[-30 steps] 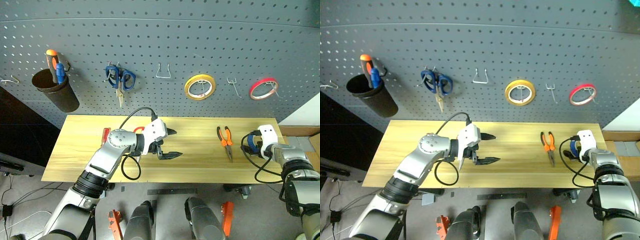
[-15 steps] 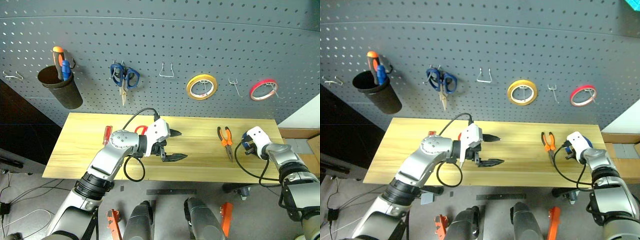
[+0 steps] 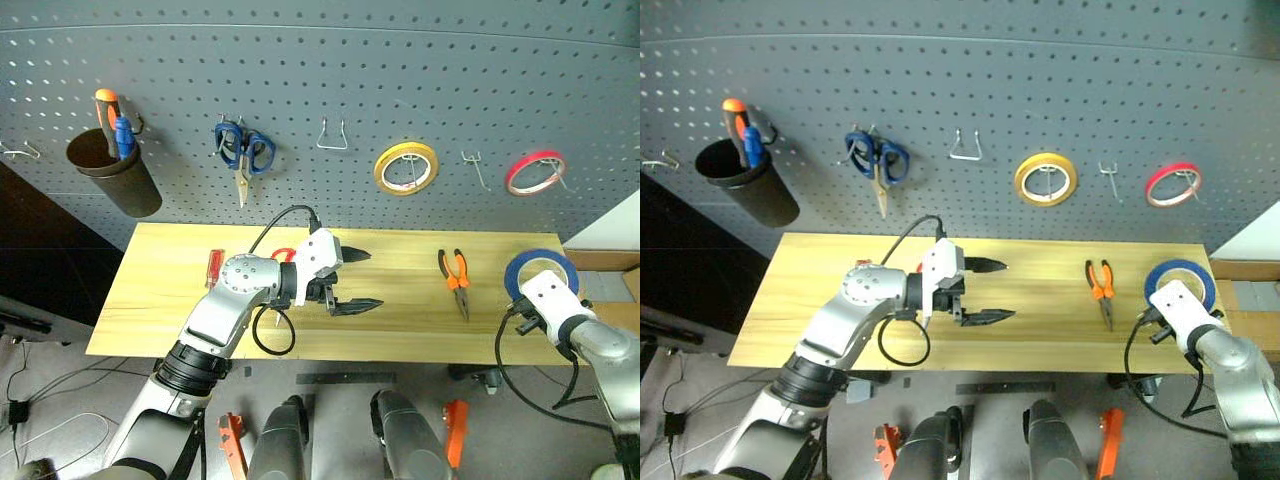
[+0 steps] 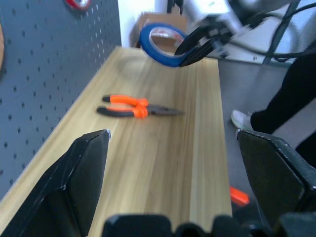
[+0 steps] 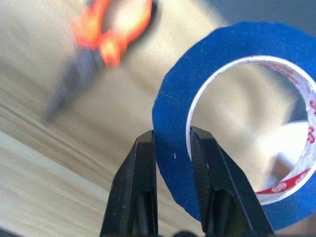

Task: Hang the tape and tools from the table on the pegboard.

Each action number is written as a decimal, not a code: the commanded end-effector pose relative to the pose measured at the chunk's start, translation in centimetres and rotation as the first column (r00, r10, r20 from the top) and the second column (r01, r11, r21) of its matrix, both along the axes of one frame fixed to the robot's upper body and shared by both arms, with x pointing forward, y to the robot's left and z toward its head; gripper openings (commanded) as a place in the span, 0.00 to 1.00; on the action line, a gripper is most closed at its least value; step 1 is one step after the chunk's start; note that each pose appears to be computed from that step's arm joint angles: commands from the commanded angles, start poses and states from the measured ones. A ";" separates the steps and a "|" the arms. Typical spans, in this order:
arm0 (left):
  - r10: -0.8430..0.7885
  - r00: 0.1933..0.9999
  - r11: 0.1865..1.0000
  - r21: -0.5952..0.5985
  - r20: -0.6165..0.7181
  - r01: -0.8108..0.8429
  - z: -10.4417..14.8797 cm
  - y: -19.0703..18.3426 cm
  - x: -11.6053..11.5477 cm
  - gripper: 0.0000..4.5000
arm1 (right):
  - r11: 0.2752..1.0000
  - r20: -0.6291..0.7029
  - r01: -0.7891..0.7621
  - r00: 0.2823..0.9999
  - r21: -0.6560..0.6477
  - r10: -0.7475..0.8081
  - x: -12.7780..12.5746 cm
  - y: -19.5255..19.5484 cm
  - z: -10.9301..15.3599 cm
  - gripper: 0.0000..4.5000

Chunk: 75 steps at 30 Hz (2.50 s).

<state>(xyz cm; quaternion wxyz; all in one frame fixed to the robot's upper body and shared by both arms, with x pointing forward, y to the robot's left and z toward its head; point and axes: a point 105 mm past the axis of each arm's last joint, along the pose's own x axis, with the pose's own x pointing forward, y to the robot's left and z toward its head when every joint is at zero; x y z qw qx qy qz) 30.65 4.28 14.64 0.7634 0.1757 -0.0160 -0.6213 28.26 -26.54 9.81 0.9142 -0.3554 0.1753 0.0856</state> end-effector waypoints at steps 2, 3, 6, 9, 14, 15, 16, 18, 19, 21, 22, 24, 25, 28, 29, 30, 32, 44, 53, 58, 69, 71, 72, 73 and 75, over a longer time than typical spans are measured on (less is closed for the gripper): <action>0.012 0.994 0.995 -0.097 0.111 -0.002 2.9 -0.2 -0.1 0.98 | 0.995 0.300 -0.090 0.949 -0.047 0.100 -1.9 6.5 5.3 0.09; 0.026 0.992 0.994 -0.110 0.125 -0.012 3.2 -0.2 0.1 0.98 | 0.991 0.339 -0.126 0.931 -0.048 0.134 -2.1 7.8 6.0 0.09; 0.069 0.984 0.989 -0.141 0.164 -0.046 3.9 -0.1 0.6 0.98 | 0.984 0.438 -0.172 0.881 -0.049 0.176 -2.0 10.6 7.5 0.09; 0.092 0.980 0.985 -0.159 0.177 -0.064 4.4 0.0 1.0 0.98 | 0.984 0.511 -0.175 0.844 -0.030 0.165 -0.6 11.7 8.8 0.09; 0.113 0.976 0.983 -0.167 0.187 -0.081 4.8 0.2 1.3 0.98 | 0.993 0.530 -0.119 0.842 0.011 0.095 2.5 10.1 9.3 0.09; 0.117 0.975 0.982 -0.167 0.189 -0.086 4.9 0.3 1.4 0.98 | 0.994 0.526 -0.108 0.847 0.021 0.081 3.0 9.6 9.2 0.09; 0.126 0.973 0.982 -0.165 0.195 -0.094 4.9 0.4 1.5 0.98 | 0.995 0.521 -0.090 0.852 0.044 0.054 3.8 9.0 9.0 0.09; 0.136 0.970 0.981 -0.165 0.201 -0.104 5.0 0.4 1.7 0.98 | 0.995 0.514 -0.071 0.857 0.065 0.028 5.0 8.2 8.6 0.09; 0.139 0.969 0.980 -0.167 0.202 -0.106 5.1 0.5 1.8 0.98 | 0.995 0.514 -0.068 0.857 0.069 0.022 5.4 8.0 8.5 0.09; 0.144 0.968 0.979 -0.171 0.207 -0.109 5.2 0.4 1.9 0.98 | 0.996 0.527 -0.068 0.850 0.064 0.024 6.4 7.8 8.5 0.09; 0.149 0.967 0.978 -0.175 0.208 -0.113 5.3 0.4 2.0 0.98 | 0.995 0.535 -0.073 0.844 0.064 0.027 6.9 7.9 8.6 0.09; 0.155 0.965 0.976 -0.182 0.212 -0.117 5.5 0.3 2.2 0.98 | 0.994 0.543 -0.080 0.839 0.075 0.026 7.7 8.0 8.6 0.09; 0.160 0.964 0.975 -0.189 0.212 -0.120 5.6 0.2 2.3 0.98 | 0.992 0.544 -0.086 0.839 0.091 0.023 8.0 8.1 8.6 0.09; 0.171 0.962 0.971 -0.202 0.214 -0.128 5.8 0.1 2.4 0.98 | 0.986 0.527 -0.102 0.850 0.132 0.017 8.3 8.5 7.9 0.09; 0.173 0.961 0.970 -0.204 0.214 -0.130 5.8 0.1 2.5 0.98 | 0.983 0.516 -0.102 0.857 0.156 0.007 8.2 8.6 7.5 0.09; 0.174 0.961 0.970 -0.204 0.215 -0.130 5.8 0.2 2.5 0.98 | 0.979 0.497 -0.098 0.868 0.179 -0.004 8.1 8.7 7.0 0.17; 0.175 0.960 0.970 -0.203 0.217 -0.131 5.8 0.2 2.5 0.98 | 0.975 0.465 -0.099 0.885 0.199 -0.005 7.7 8.8 6.1 0.30; 0.168 0.962 0.983 0.035 0.214 -0.179 2.0 4.4 3.9 0.98 | 0.882 0.075 0.204 0.963 0.425 -0.259 5.0 7.3 -1.0 0.99; 0.126 0.970 0.985 0.093 0.210 -0.148 1.3 4.6 4.1 0.98 | 0.754 -0.161 0.383 0.921 0.533 -0.354 9.1 6.4 -3.5 0.99; 0.113 0.971 0.986 0.096 0.210 -0.136 1.1 4.1 3.8 0.98 | 0.724 -0.271 0.464 0.886 0.510 -0.377 10.8 4.8 -5.5 0.99; 0.127 0.967 0.984 0.091 0.220 -0.150 1.1 4.1 3.9 0.98 | 0.693 -0.416 0.523 0.844 0.496 -0.338 12.3 4.0 -7.2 0.99; 0.128 0.967 0.984 0.091 0.220 -0.151 1.0 4.1 3.9 0.98 | 0.695 -0.430 0.522 0.842 0.495 -0.326 12.4 4.2 -7.3 0.99; 0.129 0.967 0.984 0.091 0.220 -0.152 1.0 4.2 3.9 0.98 | 0.697 -0.439 0.520 0.841 0.494 -0.317 12.4 4.4 -7.4 0.99; 0.131 0.966 0.984 0.090 0.221 -0.154 1.0 4.2 3.9 0.98 | 0.700 -0.447 0.518 0.840 0.492 -0.307 12.4 4.6 -7.5 0.95; 0.134 0.966 0.984 0.089 0.223 -0.157 1.0 4.2 3.9 0.98 | 0.700 -0.463 0.519 0.836 0.491 -0.295 12.3 5.0 -7.8 0.87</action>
